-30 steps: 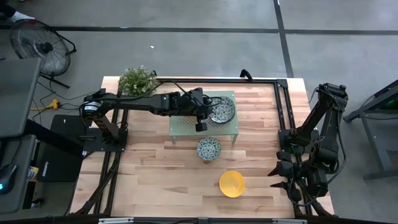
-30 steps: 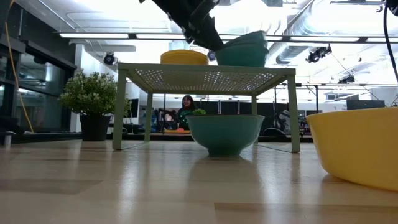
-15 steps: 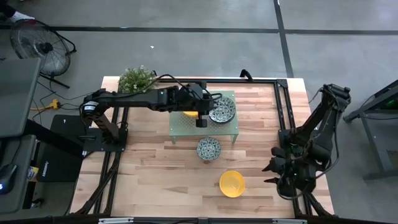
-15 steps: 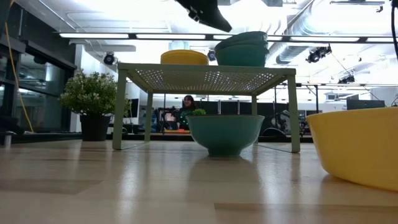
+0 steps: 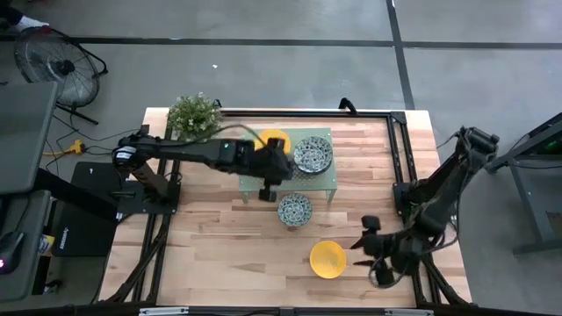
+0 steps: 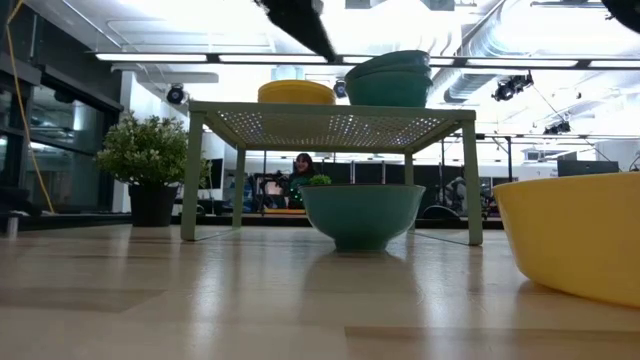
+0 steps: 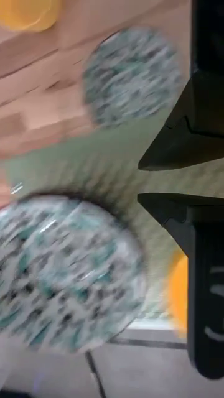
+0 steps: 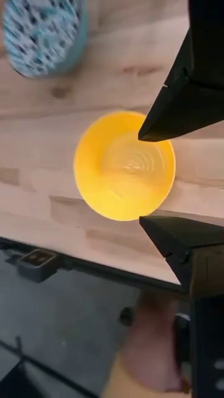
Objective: Pick & Place Mini bowls
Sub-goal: Stack the yellow bowl on top of the yellow bowl on the shelf
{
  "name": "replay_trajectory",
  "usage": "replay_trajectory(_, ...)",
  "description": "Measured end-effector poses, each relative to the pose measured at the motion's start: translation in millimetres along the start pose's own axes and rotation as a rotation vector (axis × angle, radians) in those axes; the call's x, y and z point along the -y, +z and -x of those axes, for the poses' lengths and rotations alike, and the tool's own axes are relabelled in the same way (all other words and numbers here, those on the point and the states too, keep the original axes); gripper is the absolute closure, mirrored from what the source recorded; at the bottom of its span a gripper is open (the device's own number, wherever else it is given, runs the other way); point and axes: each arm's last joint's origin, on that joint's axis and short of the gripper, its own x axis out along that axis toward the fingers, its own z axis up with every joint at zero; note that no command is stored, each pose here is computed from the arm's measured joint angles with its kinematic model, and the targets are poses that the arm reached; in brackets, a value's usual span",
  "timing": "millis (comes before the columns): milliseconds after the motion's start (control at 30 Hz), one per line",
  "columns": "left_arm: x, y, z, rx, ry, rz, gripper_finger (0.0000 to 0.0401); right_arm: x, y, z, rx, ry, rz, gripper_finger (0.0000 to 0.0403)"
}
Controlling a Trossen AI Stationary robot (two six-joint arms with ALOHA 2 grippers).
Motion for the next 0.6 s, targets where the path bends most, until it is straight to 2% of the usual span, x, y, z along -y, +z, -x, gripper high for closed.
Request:
replay_trajectory(133,28,-1,28,-0.051,0.028,-0.037,0.0336,-4,-5,-30,-0.046,-0.037,-0.066,0.0208)
replay_trajectory(200,44,-6,43,-0.087,0.041,-0.062,0.0336,-2,-6,-43,-0.070,-0.070,-0.168,0.0208)
replay_trajectory(267,56,-7,57,-0.061,0.056,-0.059,0.0336,1,-4,-52,-0.093,-0.089,-0.300,0.0208)
replay_trajectory(333,71,-20,75,-0.086,0.054,-0.078,0.0336,5,1,-59,-0.115,-0.096,-0.433,0.0208)
replay_trajectory(467,100,-42,96,-0.041,0.043,-0.061,0.0336,13,8,-65,-0.134,-0.097,-0.643,0.0208)
replay_trajectory(600,127,-68,110,0.005,0.036,-0.024,0.0336,21,12,-68,-0.146,-0.107,-0.788,0.0208)
